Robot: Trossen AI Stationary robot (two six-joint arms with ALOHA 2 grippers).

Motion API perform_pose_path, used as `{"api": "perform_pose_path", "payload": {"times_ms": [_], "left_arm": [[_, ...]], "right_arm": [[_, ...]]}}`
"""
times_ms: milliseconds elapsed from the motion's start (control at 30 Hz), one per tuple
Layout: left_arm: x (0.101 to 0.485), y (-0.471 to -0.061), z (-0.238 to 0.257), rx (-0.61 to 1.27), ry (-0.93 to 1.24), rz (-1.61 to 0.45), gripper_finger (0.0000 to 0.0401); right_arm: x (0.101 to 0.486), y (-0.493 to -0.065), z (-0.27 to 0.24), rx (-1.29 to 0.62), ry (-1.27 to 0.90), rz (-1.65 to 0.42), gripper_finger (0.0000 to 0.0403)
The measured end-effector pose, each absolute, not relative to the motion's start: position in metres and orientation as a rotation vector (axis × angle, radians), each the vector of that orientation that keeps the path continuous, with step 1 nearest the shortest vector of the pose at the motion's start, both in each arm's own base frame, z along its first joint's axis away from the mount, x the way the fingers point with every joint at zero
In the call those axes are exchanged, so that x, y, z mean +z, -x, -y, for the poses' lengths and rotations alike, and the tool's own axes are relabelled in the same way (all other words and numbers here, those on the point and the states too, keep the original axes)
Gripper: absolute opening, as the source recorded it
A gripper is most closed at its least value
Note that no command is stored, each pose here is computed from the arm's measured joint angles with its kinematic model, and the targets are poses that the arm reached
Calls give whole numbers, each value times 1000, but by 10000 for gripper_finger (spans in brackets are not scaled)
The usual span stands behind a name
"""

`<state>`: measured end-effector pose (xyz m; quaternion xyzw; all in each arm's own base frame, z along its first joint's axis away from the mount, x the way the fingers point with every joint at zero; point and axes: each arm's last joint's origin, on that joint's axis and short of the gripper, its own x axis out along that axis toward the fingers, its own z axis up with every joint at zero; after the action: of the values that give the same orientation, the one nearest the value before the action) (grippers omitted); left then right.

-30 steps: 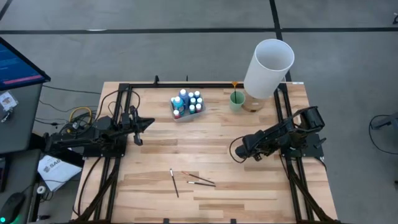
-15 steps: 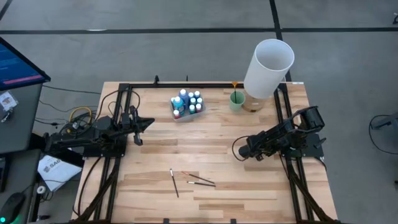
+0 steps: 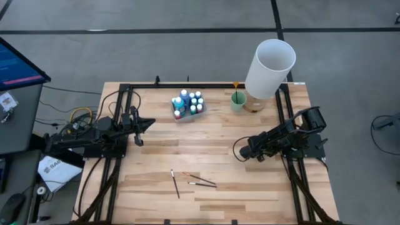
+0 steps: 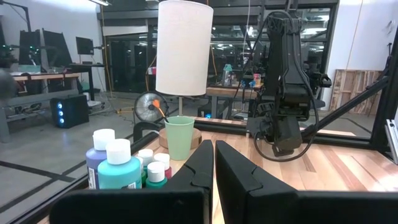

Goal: Pick & Place Paint Supplies
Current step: Put the gold paintbrush into the green cup

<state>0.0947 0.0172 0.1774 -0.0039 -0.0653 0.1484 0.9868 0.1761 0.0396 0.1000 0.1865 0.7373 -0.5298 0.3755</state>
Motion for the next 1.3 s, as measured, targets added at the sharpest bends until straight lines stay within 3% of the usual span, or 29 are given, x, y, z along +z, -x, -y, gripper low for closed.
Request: {"api": "perform_pose_path", "payload": {"times_ms": [133, 467, 667, 900, 1300], "left_arm": [[178, -95, -17, 298, 8, 137, 2], [178, -95, -17, 298, 8, 139, 2], [178, -95, -17, 298, 8, 142, 2], [179, -94, -17, 298, 8, 145, 2], [179, -94, -17, 298, 8, 148, 2]], "right_arm": [[100, -177, -37, -1352, -508, -1895, 5], [100, -191, -33, -1254, -585, -1879, 1], [121, -223, -44, -1075, -623, -1752, 0], [125, -203, -39, -1271, -522, -1839, 0], [102, -183, -35, -1361, -427, -1947, 0]]}}
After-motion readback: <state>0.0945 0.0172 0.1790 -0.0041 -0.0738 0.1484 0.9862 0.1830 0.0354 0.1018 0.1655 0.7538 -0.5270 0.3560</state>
